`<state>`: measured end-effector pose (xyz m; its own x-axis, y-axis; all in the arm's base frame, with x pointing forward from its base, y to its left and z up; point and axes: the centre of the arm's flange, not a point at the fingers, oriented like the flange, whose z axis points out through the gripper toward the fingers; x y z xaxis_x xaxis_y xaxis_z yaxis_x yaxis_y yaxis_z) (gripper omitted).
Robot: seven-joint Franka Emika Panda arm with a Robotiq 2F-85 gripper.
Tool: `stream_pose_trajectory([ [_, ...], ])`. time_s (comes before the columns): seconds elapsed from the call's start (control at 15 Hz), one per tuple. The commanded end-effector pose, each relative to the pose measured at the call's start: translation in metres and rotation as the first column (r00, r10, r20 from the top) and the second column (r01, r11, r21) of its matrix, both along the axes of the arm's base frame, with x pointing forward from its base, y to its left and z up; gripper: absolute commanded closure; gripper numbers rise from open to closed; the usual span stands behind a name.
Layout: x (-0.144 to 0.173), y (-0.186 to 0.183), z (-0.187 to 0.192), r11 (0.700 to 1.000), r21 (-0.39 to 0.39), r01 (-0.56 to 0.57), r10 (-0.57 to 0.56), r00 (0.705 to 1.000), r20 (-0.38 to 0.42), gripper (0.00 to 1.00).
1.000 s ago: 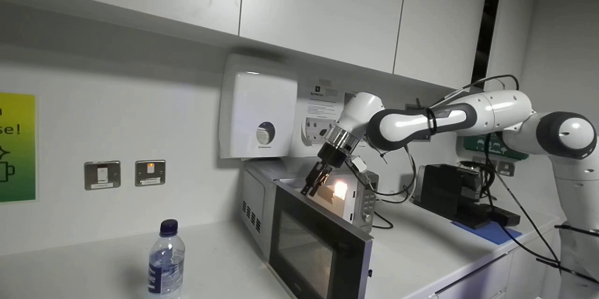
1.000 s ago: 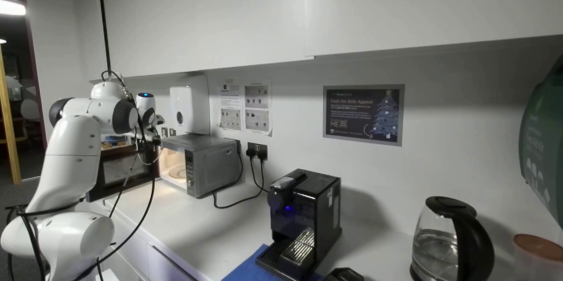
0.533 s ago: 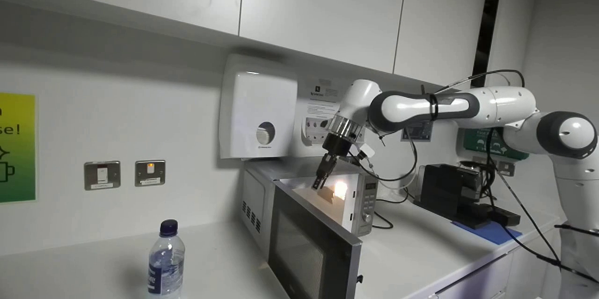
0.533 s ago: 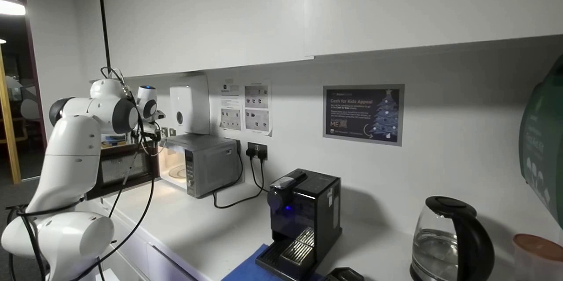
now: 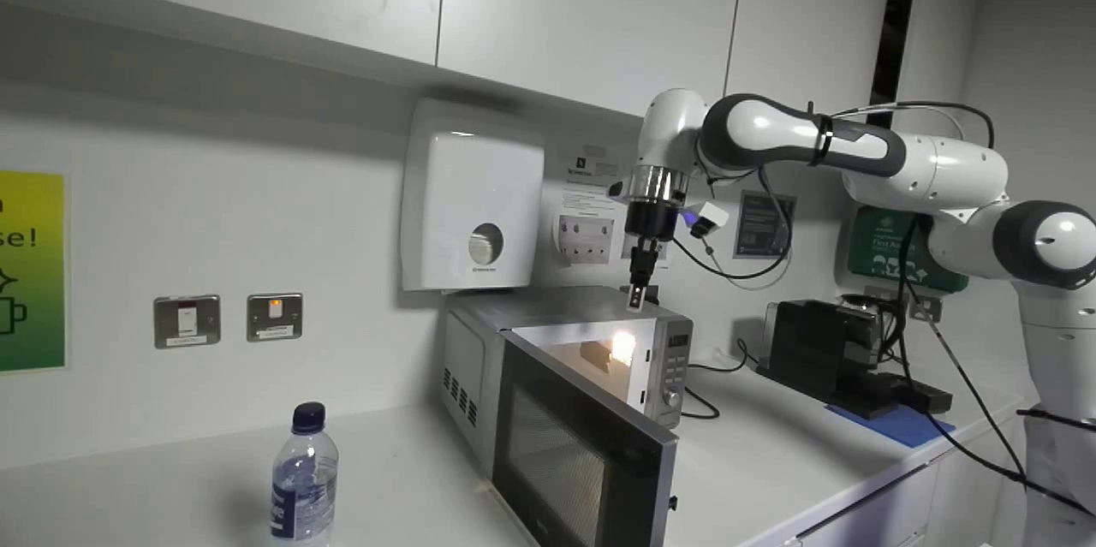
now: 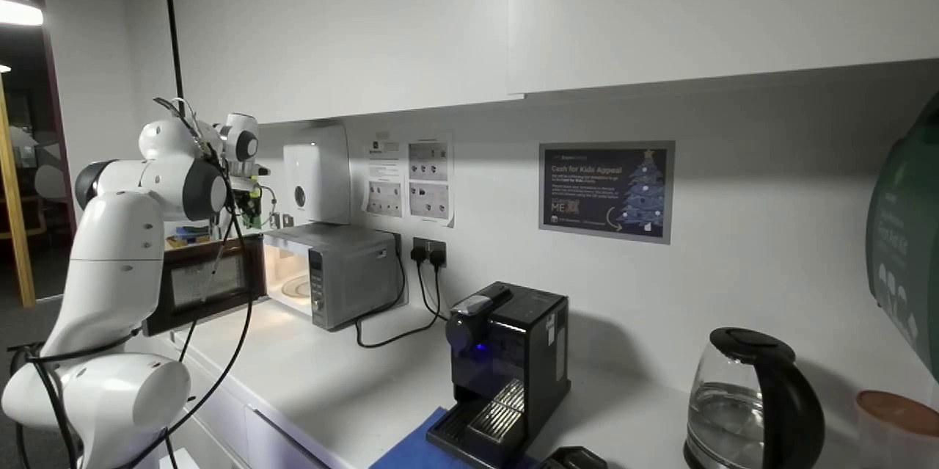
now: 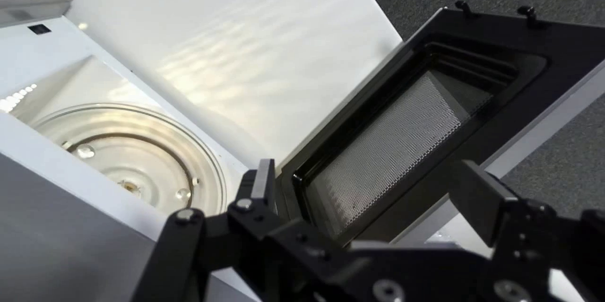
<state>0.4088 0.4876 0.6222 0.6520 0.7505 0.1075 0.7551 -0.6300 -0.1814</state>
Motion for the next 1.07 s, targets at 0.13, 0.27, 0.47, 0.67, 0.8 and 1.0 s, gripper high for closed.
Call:
stream_pose_trajectory([
  [0.13,-0.023,-0.006,0.051,0.998,-0.051,-0.036,0.039,0.998,0.058,0.0],
  [0.27,-0.036,-0.005,0.061,0.998,-0.054,-0.042,0.046,0.995,0.09,0.0],
  [0.47,-0.058,-0.004,0.075,0.997,-0.059,-0.041,0.049,0.988,0.148,0.0],
  [0.67,-0.083,-0.008,0.097,0.996,-0.084,0.01,0.011,0.969,0.245,0.0],
  [0.8,-0.102,-0.011,0.112,0.994,-0.091,0.058,-0.026,0.947,0.321,0.0],
  [1.0,-0.127,-0.02,0.132,0.986,-0.076,0.15,-0.105,0.905,0.412,0.0],
])
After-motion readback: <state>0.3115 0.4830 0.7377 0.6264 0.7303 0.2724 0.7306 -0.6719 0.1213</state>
